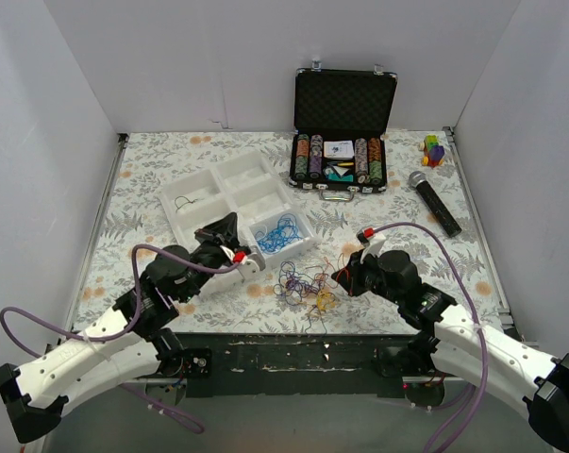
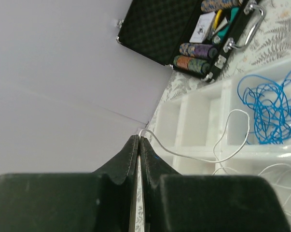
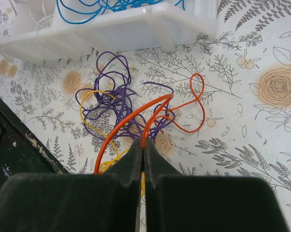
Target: Untangle the cables
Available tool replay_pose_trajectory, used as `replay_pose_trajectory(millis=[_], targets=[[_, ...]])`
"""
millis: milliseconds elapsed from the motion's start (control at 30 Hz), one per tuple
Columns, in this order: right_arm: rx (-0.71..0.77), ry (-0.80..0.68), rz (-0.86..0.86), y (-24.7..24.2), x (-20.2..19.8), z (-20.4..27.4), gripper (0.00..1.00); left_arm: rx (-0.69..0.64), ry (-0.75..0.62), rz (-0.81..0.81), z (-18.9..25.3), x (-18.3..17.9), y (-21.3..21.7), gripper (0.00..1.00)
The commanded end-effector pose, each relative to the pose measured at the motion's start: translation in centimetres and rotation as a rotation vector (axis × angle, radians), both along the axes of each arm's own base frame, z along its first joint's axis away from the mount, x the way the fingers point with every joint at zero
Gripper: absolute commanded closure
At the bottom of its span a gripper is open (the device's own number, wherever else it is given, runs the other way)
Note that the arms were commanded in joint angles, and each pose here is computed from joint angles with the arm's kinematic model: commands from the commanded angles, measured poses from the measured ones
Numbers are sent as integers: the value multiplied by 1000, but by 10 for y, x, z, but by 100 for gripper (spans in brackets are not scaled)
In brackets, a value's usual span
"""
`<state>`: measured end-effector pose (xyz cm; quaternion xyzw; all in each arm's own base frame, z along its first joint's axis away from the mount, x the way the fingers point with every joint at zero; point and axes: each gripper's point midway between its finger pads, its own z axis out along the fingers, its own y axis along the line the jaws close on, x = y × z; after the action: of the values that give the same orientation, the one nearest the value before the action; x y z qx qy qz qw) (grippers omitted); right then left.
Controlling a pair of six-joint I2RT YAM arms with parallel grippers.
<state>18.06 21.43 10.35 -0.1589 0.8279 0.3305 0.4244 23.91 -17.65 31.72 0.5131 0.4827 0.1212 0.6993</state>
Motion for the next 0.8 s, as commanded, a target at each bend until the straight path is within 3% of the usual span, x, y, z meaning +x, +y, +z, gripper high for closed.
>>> replay_pose_trajectory(millis=[0,200,533,767], targets=[[36,-60,-10,4,8,27,99,47,-62,40,-10,3,13,100],[43,-59,-7,5,7,27,99,113,32,52,-50,4,20,100],[63,-80,-14,7,11,42,99,144,278,-80,-141,-13,-1,100],[64,-98,-38,2,13,49,99,194,320,-26,-176,-11,13,100]])
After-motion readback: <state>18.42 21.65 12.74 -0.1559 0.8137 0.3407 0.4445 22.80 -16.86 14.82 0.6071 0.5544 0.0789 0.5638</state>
